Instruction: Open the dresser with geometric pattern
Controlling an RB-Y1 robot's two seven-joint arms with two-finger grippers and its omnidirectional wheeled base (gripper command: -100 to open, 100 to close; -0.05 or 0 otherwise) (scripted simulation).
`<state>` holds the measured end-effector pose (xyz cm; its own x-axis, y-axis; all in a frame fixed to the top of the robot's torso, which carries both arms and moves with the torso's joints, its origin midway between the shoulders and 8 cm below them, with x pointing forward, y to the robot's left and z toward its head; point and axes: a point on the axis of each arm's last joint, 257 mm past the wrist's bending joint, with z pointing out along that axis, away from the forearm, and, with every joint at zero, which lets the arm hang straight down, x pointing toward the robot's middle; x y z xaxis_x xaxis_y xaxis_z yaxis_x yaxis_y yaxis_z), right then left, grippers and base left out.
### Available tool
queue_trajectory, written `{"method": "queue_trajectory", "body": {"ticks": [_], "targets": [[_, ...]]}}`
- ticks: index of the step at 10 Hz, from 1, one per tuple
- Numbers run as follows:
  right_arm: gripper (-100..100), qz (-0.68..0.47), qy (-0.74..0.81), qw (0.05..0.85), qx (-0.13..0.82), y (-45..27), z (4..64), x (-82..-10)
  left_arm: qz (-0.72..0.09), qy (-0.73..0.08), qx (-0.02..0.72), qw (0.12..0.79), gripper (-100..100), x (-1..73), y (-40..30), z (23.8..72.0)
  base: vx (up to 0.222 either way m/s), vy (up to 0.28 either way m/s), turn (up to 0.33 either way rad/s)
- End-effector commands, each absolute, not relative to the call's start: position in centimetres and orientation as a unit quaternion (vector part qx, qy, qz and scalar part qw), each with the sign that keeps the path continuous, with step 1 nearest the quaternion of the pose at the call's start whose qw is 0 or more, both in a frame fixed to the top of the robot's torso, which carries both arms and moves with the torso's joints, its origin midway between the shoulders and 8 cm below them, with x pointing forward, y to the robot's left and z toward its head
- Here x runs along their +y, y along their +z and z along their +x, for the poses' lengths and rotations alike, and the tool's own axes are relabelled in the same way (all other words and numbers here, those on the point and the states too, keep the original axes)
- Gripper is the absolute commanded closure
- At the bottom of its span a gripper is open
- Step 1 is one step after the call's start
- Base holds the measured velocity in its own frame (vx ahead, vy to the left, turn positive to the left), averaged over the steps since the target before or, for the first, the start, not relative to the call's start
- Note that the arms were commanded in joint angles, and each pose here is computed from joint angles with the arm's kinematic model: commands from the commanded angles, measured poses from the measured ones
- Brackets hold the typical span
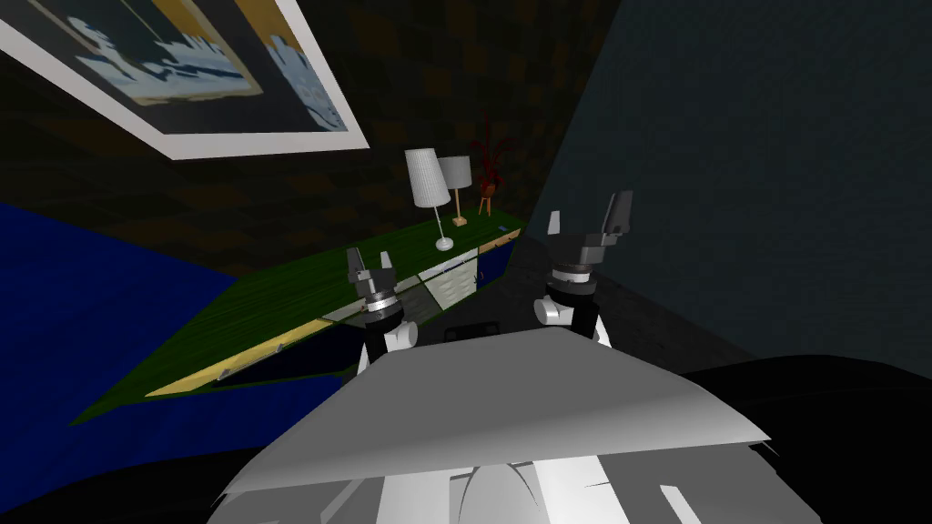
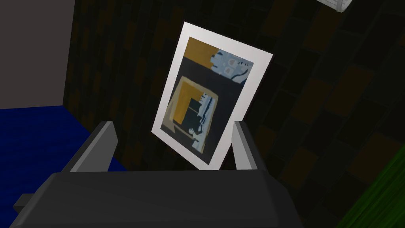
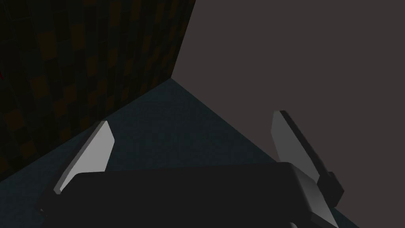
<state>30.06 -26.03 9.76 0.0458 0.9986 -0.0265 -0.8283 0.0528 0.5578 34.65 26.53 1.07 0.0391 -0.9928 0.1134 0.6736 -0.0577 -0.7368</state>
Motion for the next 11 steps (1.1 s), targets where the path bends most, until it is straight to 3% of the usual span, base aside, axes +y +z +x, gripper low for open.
{"method": "queue_trajectory", "body": {"ticks": [1,9,10,11], "targets": [[0,0.202,0.658,0.694,0.211,9.76,30.06,-26.03,-0.328,-0.649,0.243,0.642,0,26.53,1.07,34.65,0.000,0.000,0.000],[0,0.202,0.658,0.694,0.211,9.77,30.05,-26.02,-0.328,-0.649,0.243,0.642,0,26.53,1.09,34.64,0.000,0.000,0.000],[0,0.202,0.658,0.694,0.211,9.77,30.05,-26.02,-0.315,-0.650,0.263,0.640,-100,26.11,0.66,34.76,0.019,-0.011,0.015],[0,0.202,0.658,0.694,0.211,9.75,30.06,-26.03,-0.308,-0.650,0.275,0.638,-100,25.92,0.26,34.85,0.029,-0.030,0.028]]}}
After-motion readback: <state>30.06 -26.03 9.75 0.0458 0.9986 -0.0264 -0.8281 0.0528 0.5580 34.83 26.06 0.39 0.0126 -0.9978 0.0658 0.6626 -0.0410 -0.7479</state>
